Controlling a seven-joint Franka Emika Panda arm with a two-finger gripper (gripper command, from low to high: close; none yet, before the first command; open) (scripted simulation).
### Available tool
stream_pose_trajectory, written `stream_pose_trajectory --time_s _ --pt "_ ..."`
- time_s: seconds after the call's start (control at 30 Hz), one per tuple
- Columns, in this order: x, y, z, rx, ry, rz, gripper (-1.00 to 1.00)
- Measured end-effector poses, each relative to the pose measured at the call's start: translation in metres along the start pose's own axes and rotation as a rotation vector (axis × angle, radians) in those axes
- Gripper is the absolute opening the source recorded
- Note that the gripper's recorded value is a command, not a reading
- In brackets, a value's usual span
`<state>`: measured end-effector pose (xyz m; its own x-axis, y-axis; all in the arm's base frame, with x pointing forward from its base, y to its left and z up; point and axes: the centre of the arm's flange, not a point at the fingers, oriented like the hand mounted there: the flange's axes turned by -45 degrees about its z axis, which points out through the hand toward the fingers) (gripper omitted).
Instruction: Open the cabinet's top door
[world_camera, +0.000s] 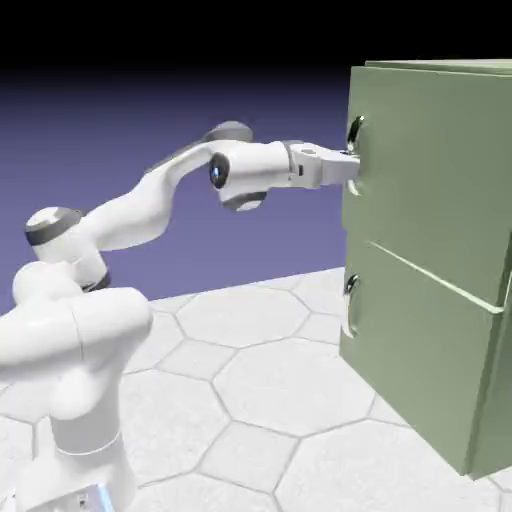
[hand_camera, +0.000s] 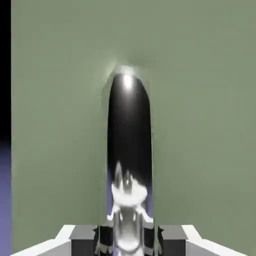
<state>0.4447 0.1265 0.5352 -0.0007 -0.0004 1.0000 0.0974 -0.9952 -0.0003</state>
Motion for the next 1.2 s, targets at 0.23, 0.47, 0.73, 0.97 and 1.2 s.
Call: stream_pose_trajectory --time_s 0.23,0.47,0.73,0.97,1.2 --pt "0.000 0.032 -0.065 0.182 0.000 0.000 -1.00" --pt "0.000 0.073 -0.120 0.353 0.000 0.000 -1.00" --pt "0.000 0.121 -0.166 0.518 -0.001 0.000 -1.00" --pt "0.000 0.167 -0.198 0.657 -0.001 0.000 -1.00" --pt "0.000 0.214 -0.222 0.790 -0.001 0.000 -1.00"
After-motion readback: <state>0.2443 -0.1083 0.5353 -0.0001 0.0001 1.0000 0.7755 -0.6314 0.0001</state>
